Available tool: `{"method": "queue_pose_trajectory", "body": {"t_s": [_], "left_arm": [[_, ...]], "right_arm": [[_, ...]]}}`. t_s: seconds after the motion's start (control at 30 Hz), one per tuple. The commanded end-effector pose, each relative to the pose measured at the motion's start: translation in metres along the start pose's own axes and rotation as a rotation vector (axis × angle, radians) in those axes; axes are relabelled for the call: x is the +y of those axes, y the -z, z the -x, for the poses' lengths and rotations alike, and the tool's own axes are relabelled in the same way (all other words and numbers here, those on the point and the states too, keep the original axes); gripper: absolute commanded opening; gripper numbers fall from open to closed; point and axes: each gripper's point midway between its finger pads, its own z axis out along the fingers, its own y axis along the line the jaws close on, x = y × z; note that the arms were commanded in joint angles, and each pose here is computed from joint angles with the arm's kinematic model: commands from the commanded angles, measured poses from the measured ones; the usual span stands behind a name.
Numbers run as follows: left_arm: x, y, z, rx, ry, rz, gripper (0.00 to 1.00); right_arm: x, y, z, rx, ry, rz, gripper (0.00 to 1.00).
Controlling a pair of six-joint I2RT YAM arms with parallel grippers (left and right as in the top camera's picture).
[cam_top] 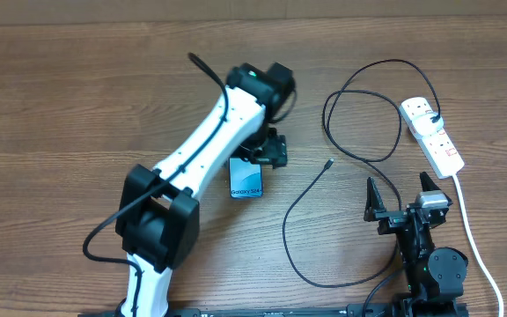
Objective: Plug charger to phone and switch on socket
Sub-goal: 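Lower the open left gripper toward the phone's top edge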
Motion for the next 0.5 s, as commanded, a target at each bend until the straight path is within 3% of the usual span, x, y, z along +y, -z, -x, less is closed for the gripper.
{"method": "queue_pose_trajectory", "body": {"t_s": [0.0,0.27,0.47], "left_arm": [[0.009,0.003,-0.005,-0.023,0.0,0.05,1.0],[0.041,0.002,0.003,0.024,0.032,0.054,0.99],[0.036,0.009,-0.002,0.059,-0.034,-0.039,1.0]], "right_arm": [[0.001,0.0,-0.001,-0.006,0.002,0.005,1.0],[0.001,0.0,-0.001,-0.006,0.002,0.005,1.0],[0.001,0.0,-0.001,-0.006,0.002,0.004,1.0]]}}
